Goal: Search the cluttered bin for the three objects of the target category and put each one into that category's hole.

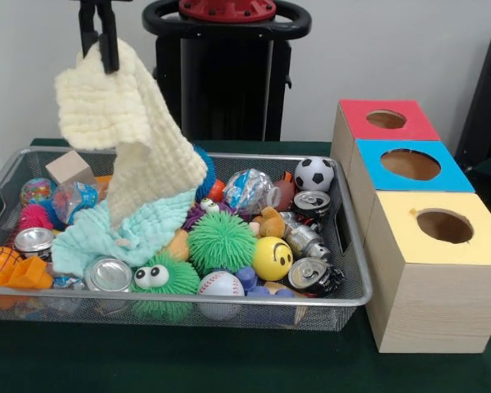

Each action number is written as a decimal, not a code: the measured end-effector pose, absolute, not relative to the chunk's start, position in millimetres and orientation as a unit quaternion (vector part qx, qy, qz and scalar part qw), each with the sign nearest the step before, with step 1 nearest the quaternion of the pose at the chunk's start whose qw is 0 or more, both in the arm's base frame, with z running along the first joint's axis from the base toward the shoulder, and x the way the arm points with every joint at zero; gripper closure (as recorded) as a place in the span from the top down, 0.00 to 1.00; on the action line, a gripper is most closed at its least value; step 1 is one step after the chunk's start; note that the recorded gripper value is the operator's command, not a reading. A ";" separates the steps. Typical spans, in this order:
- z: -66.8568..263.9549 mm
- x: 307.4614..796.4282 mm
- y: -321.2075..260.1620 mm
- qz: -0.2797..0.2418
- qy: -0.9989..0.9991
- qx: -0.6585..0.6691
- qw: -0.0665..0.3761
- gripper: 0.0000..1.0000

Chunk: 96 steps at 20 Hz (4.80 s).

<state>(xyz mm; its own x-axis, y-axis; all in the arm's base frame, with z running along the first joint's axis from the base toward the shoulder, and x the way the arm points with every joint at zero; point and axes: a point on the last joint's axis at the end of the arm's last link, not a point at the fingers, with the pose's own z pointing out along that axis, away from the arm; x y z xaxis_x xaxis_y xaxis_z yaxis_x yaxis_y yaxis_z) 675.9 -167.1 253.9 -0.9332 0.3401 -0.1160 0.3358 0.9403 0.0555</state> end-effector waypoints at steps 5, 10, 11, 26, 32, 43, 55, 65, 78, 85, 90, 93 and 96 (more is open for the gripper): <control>240.1 662.2 -178.3 0.020 0.982 0.176 0.067 0.00; 219.3 653.5 -183.6 0.022 0.983 0.167 0.072 0.00; 216.3 652.6 -182.7 0.023 0.983 0.165 0.072 0.00; 191.0 644.8 -187.7 0.048 0.985 0.155 0.060 0.00; 194.7 649.4 -196.8 0.053 0.984 0.156 0.062 0.00; 248.2 679.2 -225.9 0.043 0.990 0.132 0.012 0.00; 298.0 721.6 -260.8 0.038 0.993 0.112 0.026 0.00; 297.2 720.6 -279.0 0.035 0.993 0.104 0.035 0.00; 250.2 680.8 -311.0 0.028 0.991 0.117 0.066 0.00; 215.8 648.9 -304.5 0.026 0.992 0.105 0.060 0.00; 202.4 626.3 -293.0 0.026 0.994 0.094 0.053 0.00; 194.1 615.1 -281.5 0.021 0.995 0.079 0.053 0.00; 185.7 606.9 -273.1 0.017 0.996 0.068 0.056 0.00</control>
<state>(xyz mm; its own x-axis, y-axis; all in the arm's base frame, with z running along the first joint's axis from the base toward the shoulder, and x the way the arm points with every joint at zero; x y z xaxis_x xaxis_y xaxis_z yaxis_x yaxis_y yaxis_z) 606.9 -273.1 185.7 -0.9847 0.1365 -0.1086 0.1326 0.9903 0.0423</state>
